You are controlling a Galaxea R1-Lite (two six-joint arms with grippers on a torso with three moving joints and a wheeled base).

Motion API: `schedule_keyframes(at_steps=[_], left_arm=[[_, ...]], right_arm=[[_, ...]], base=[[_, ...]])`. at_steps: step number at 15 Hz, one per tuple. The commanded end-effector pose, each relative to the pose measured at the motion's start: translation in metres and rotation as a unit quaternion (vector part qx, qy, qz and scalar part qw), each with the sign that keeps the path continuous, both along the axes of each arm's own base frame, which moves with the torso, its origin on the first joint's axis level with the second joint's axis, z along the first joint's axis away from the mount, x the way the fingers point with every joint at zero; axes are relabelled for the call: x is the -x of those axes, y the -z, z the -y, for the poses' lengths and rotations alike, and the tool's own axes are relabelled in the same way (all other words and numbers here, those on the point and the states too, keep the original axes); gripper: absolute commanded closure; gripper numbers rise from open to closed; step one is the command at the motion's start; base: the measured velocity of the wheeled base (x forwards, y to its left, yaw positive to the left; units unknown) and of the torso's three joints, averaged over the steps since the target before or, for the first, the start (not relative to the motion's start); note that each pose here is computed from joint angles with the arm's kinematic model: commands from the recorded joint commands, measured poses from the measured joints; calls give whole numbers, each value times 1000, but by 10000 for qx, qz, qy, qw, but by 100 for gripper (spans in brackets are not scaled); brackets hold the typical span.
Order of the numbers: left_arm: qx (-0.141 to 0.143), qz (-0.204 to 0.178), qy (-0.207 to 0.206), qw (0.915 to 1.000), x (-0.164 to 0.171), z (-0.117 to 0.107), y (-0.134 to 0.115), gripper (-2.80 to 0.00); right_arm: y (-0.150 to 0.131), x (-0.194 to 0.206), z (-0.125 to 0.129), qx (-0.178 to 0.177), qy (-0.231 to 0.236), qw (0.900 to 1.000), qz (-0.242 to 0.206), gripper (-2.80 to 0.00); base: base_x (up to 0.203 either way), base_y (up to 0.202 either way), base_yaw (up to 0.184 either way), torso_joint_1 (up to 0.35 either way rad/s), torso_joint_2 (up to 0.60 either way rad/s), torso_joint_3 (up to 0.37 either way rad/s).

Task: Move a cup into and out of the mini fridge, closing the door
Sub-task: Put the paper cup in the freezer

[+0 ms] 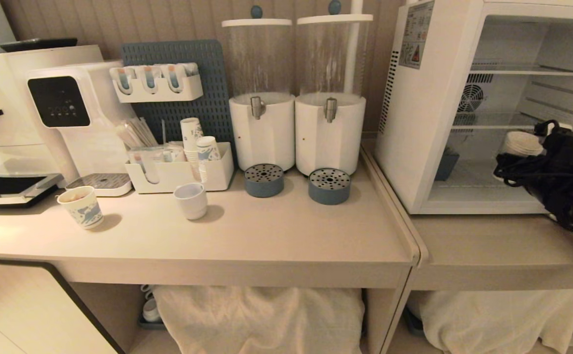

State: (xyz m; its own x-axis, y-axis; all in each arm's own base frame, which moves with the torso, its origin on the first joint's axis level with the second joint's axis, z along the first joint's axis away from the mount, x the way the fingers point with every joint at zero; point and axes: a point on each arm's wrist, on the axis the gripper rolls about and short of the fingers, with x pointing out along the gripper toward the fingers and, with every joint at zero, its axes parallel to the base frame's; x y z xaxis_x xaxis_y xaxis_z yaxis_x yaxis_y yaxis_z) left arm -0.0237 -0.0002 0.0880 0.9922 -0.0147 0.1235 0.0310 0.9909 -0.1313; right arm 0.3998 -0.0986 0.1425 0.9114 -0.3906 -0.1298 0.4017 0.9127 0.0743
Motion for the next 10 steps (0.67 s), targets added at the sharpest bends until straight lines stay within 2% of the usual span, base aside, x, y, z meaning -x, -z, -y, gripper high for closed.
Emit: schedule_keyframes(at_steps=[1, 4, 10], left_arm=[[4, -182, -4, 9998, -3, 0, 11, 0], [12, -175, -3, 9998, -3, 0, 11, 0], [12, -183, -3, 9998, -3, 0, 11, 0]], right_arm=[[22, -12, 4, -42, -11, 9998, -185, 0], [29, -21, 6, -78, -252, 9995, -199, 0], [54, -49, 12, -25, -262, 9991, -346, 0]], base=[[0, 0, 0, 0, 0, 0], [0, 0, 0, 0, 0, 0], [0, 0, 0, 0, 0, 0]])
